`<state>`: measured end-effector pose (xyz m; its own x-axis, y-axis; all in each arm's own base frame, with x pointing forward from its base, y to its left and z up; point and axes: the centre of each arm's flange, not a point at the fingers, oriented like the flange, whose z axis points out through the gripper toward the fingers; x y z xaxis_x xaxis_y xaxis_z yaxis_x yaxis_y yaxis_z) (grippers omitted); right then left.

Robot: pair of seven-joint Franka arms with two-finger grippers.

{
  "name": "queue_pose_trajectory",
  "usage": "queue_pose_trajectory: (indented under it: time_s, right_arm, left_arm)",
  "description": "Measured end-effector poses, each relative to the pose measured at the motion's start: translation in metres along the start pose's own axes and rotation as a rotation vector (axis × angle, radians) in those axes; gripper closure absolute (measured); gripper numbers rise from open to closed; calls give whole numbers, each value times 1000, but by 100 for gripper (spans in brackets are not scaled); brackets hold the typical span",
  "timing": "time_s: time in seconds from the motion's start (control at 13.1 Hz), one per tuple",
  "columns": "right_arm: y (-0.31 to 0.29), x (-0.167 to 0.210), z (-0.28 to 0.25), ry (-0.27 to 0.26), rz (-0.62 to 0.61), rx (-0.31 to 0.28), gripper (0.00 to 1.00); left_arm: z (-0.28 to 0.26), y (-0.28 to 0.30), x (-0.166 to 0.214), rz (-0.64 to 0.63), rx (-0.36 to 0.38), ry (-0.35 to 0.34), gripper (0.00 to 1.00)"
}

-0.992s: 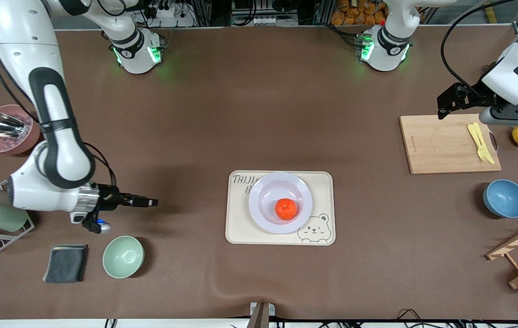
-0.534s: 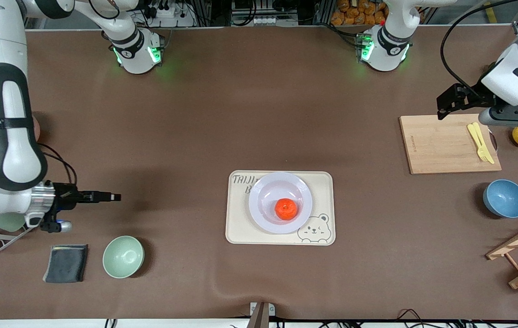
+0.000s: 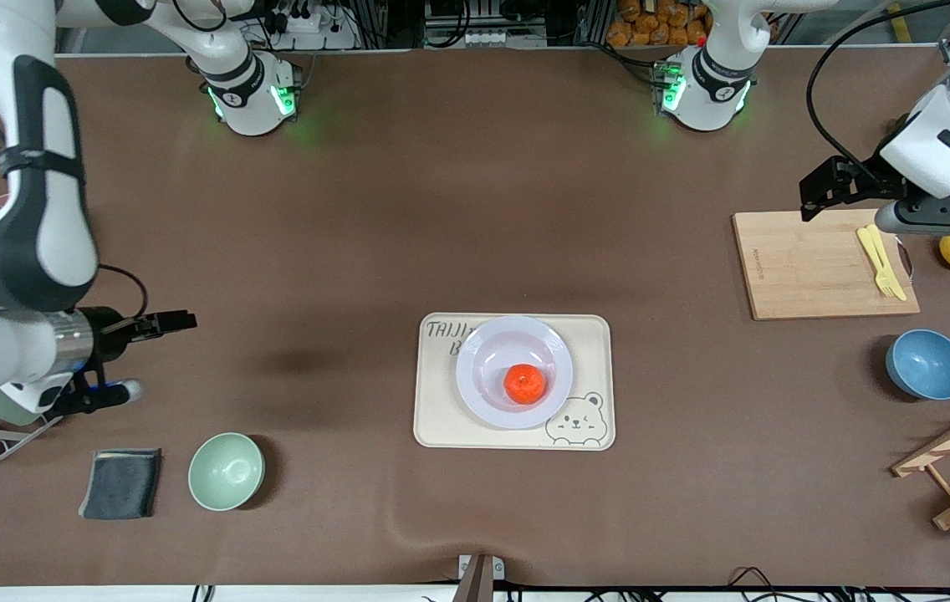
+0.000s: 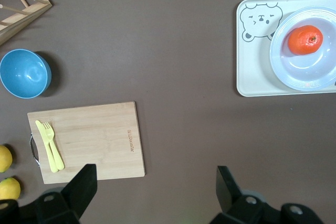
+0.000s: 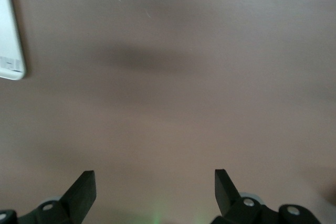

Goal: Place orange and plate with both arms

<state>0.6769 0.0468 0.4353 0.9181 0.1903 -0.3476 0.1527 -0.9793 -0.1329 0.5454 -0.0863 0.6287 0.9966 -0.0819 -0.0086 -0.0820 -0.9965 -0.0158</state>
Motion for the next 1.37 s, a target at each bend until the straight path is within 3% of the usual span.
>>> queue_pose_trajectory:
  time_s: [0.15,0.31,0.76,1.14,1.37]
  right_arm:
    - [-5,-8,-15,12,2,-74,0]
    - [7,-17,-28,23,-27,-101,0]
    - [47,-41,-57,74,-9,-87,0]
    - [42,-76,-84,119,4,-80,0]
    - [42,-90,-73,215,43,-86,0]
  left_arm:
    - [0,0,0,0,0,-1,0]
    - [0,1,0,1,0,-1,0]
    - [0,0,0,0,0,-1,0]
    - [1,-1,0,-1,0,-1,0]
    - [1,-1,0,-1,0,-2,0]
